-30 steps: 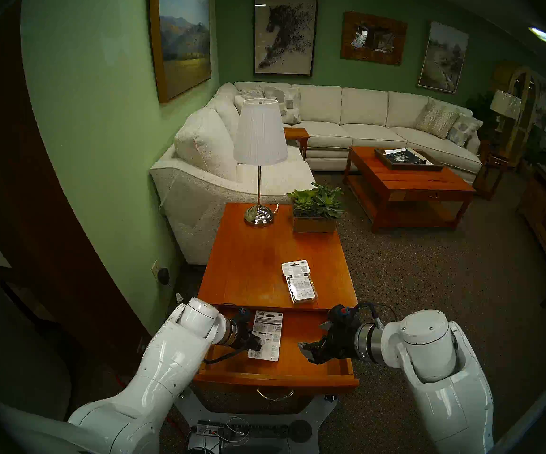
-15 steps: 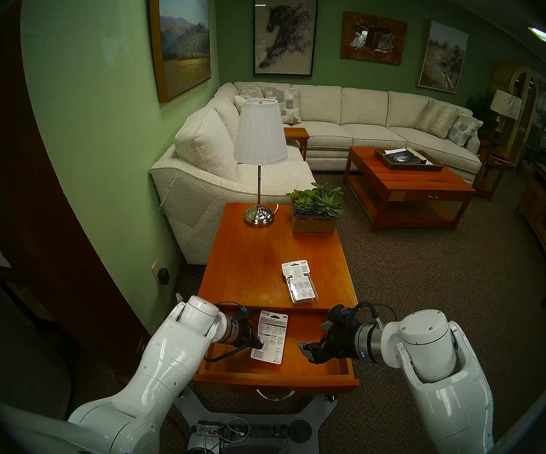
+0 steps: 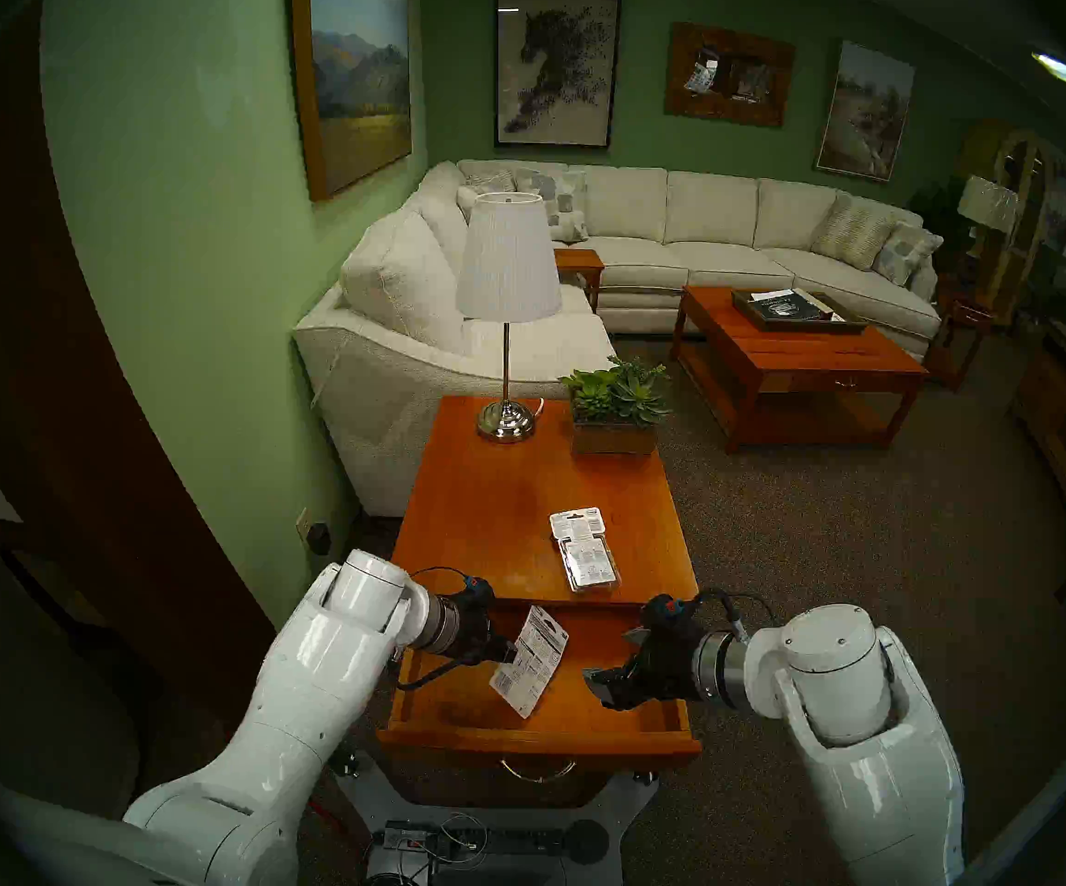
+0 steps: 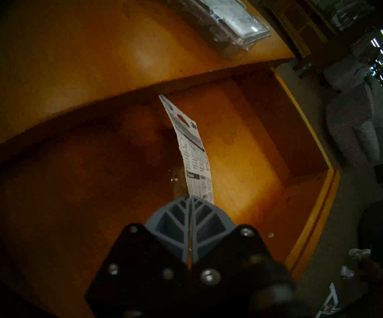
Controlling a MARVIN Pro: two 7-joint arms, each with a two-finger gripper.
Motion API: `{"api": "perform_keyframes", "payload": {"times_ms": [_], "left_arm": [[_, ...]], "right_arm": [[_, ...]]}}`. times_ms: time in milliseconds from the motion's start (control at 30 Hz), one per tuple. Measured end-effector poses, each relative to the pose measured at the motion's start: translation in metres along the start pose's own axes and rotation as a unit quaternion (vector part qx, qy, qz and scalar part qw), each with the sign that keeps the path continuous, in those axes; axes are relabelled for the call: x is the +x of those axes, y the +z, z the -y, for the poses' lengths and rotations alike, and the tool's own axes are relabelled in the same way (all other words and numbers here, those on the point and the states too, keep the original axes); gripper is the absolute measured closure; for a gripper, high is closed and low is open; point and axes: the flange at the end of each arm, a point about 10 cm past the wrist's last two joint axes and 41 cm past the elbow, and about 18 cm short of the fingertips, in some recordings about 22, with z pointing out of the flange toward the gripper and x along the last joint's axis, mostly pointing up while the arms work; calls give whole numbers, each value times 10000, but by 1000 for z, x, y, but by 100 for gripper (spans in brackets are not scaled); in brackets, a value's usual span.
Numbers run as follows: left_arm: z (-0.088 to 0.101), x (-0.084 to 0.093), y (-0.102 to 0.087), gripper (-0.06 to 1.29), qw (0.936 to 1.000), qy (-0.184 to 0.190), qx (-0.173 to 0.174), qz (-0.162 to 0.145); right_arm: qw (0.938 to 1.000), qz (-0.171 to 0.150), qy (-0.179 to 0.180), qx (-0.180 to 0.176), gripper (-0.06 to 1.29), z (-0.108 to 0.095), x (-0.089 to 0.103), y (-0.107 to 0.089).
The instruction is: Open the drawer, take out the contents and close the drawer
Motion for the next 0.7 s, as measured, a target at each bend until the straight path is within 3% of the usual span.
{"api": "perform_keyframes", "payload": {"times_ms": [400,700], "left_arm": [[0,1,-15,125,9997,54,138,187],[-12,-2,-18,125,9996,157,-63,230]], "right_arm": [[10000,0,1,1,2,0,0,0],[10000,0,1,1,2,0,0,0]]}}
